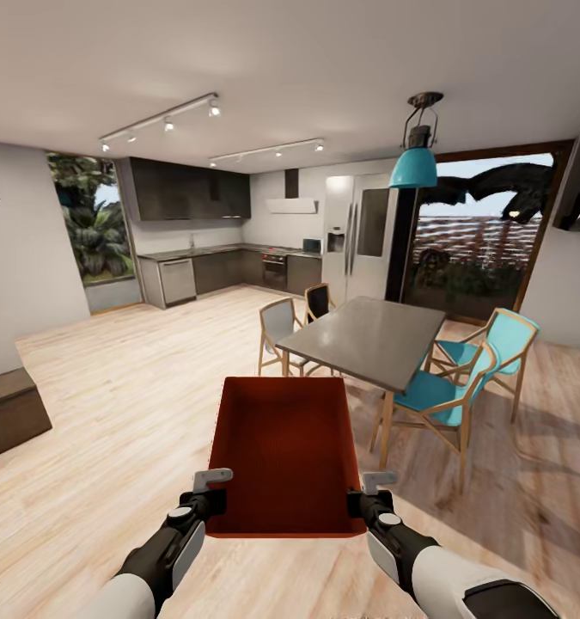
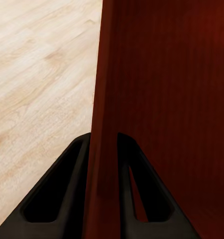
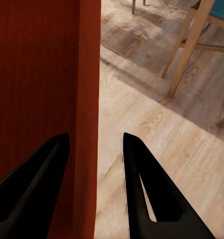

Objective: Move the two storage containers from the living room to the garage. In the garage, place one container on the floor and stack the other container on top of it (either order is fine).

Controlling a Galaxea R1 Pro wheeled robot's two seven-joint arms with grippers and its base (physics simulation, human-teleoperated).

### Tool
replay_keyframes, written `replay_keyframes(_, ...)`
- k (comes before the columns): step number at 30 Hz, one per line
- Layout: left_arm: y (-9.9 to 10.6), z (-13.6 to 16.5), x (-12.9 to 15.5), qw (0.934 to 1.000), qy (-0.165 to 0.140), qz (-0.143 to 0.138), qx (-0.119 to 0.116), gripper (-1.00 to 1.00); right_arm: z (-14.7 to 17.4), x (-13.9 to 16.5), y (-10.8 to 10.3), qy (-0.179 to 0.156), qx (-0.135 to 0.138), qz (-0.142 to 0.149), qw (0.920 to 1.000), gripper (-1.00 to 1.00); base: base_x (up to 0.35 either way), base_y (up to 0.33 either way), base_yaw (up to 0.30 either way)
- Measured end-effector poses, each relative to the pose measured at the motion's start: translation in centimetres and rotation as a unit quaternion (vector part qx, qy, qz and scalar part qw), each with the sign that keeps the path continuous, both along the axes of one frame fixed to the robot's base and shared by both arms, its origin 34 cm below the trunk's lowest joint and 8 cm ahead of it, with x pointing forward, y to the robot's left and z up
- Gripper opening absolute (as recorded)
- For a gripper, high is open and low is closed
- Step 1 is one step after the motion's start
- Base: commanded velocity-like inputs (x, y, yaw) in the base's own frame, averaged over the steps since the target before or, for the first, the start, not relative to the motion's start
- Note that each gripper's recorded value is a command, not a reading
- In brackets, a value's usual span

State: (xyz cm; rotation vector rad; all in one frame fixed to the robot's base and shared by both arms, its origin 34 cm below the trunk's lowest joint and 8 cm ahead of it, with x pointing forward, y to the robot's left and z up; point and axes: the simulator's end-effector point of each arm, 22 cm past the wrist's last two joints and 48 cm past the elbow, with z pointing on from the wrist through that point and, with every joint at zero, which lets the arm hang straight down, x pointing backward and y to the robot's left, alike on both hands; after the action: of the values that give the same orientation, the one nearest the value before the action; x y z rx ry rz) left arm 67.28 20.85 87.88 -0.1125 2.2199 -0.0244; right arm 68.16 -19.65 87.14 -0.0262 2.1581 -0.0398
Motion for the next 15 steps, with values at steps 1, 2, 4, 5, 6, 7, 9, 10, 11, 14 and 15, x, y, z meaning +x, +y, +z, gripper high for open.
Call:
replay_keyframes(1, 0.0, 0.0, 0.0, 1.0, 0.0, 0.0, 0.0, -1.0, 0.0, 0.0, 0.0, 0.0, 0.0, 0.0, 1.0, -1.0, 0.0, 0.0, -0.243)
replay_keyframes(2, 0.0, 0.01, 0.0, 1.0, 0.0, 0.0, 0.0, -1.0, 0.0, 0.0, 0.0, 0.0, 0.0, 0.0, 1.0, -1.0, 0.0, 0.0, -0.243)
replay_keyframes(4, 0.0, 0.01, 0.01, 1.0, 0.0, 0.0, 0.0, -1.0, 0.0, 0.0, 0.0, 0.0, 0.0, 0.0, 1.0, -1.0, 0.0, 0.0, -0.243)
replay_keyframes(5, 0.0, 0.02, 0.01, 1.0, 0.0, 0.0, 0.0, -1.0, 0.01, 0.0, 0.0, 0.0, 0.0, 0.0, 1.0, -1.0, 0.0, 0.0, -0.243)
replay_keyframes(6, 0.01, 0.02, 0.02, 1.0, 0.0, 0.0, 0.0, -1.0, 0.01, 0.01, 0.01, 0.0, 0.0, 0.0, 1.0, -1.0, 0.0, 0.0, -0.243)
replay_keyframes(7, 0.0, 0.03, 0.02, 1.0, 0.0, 0.0, 0.0, -1.0, 0.02, 0.01, 0.01, 0.0, 0.0, 0.0, 1.0, -1.0, 0.0, 0.0, -0.243)
replay_keyframes(9, 0.01, 0.03, 0.02, 1.0, 0.0, 0.0, 0.0, -1.0, 0.02, 0.01, 0.01, 0.0, 0.0, 0.0, 1.0, -1.0, 0.0, 0.0, -0.244)
replay_keyframes(10, 0.01, 0.03, 0.02, 1.0, 0.0, 0.0, 0.0, -1.0, 0.02, 0.02, 0.02, 0.0, 0.0, 0.0, 1.0, -1.0, 0.0, 0.0, -0.244)
replay_keyframes(11, 0.01, 0.03, 0.02, 1.0, 0.0, 0.0, 0.0, -1.0, 0.02, 0.01, 0.02, 0.0, 0.0, 0.0, 1.0, -1.0, 0.0, 0.0, -0.244)
replay_keyframes(14, 0.02, 0.04, 0.03, 1.0, -0.001, 0.0, 0.0, -1.0, 0.03, 0.02, 0.03, -0.001, 0.0, 0.0, 1.0, -1.0, 0.0, 0.0, -0.243)
replay_keyframes(15, 0.02, 0.04, 0.03, 1.0, -0.001, 0.0, 0.0, -1.0, 0.03, 0.02, 0.03, -0.001, 0.0, 0.0, 1.0, -1.0, 0.0, 0.0, -0.243)
